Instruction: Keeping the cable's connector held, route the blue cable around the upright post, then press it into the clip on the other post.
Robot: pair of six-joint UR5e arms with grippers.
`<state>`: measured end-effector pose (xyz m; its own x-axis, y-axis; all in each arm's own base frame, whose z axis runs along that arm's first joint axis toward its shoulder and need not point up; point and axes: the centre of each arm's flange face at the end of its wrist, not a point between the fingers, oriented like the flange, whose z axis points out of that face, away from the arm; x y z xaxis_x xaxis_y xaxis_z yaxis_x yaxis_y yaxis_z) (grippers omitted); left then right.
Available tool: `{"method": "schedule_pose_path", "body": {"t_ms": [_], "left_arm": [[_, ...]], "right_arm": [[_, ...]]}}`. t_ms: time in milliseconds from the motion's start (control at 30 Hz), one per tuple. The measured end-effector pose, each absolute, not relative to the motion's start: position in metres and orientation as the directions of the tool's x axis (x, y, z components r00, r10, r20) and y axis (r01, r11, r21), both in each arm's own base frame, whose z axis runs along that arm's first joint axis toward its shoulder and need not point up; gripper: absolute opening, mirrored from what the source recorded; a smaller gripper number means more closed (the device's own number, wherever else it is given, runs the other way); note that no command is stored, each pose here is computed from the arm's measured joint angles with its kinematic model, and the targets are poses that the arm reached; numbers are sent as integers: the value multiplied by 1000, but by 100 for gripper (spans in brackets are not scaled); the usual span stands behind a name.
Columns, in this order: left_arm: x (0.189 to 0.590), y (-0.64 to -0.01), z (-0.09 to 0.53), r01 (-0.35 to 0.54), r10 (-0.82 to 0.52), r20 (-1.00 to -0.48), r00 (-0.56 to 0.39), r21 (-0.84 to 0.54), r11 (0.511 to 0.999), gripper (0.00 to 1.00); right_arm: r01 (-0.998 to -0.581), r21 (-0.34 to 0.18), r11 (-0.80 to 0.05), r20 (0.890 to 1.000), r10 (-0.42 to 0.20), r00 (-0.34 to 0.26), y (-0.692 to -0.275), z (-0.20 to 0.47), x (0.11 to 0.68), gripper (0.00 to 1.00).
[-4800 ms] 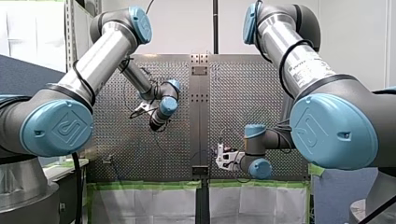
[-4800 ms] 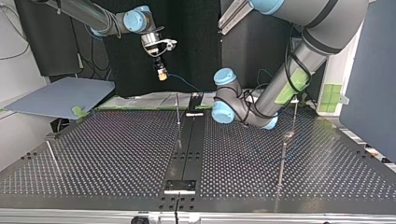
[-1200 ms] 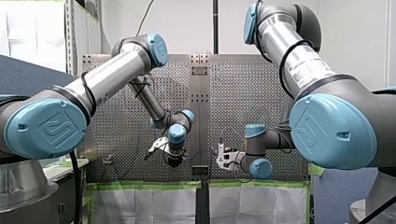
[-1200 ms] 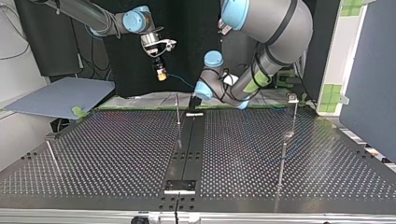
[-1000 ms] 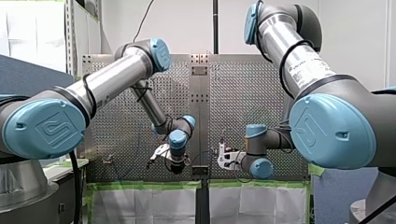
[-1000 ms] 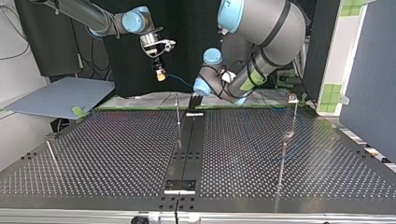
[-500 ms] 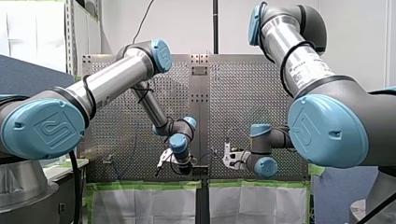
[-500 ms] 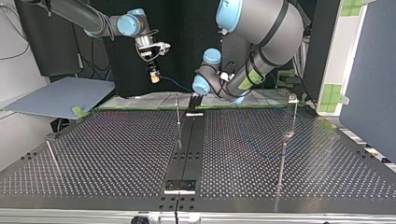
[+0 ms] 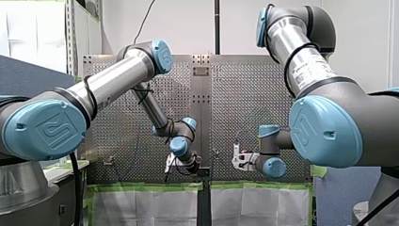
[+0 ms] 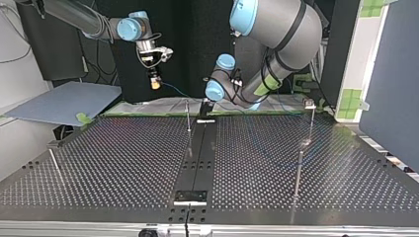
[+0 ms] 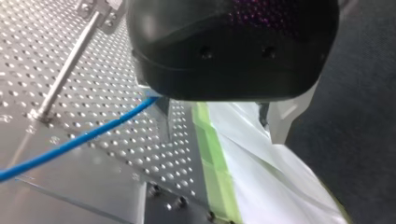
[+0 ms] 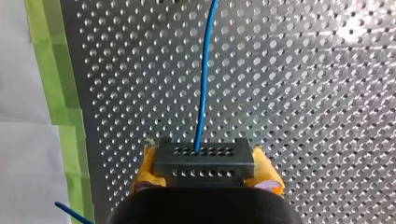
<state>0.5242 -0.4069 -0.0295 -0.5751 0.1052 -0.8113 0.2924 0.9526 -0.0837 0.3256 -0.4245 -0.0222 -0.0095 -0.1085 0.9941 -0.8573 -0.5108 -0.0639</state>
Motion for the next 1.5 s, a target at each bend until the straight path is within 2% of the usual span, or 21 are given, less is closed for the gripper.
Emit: {"method": "schedule_pose_path", "body": {"t_ms": [467,633,1133,1500], "left_arm": [[534,-421,-27,322,-27,-834,-551,-243,915,99],[535,-421,-26,298,-65,-829,-555,-271,915,99],[531,-412,-27,251,9,-838,-546,-153,956,99],[523,-425,-27,313,48,-840,-540,-148,938,99]], "right_arm": [[-861,-62,-504,992,-124,1,-432,-29,312,0],[-855,-68,-514,992,-128,-2,-434,-30,310,0],[-826,-112,-552,986,-163,-24,-444,-30,301,0],[-801,-125,-586,984,-175,-26,-449,-28,304,0]]}}
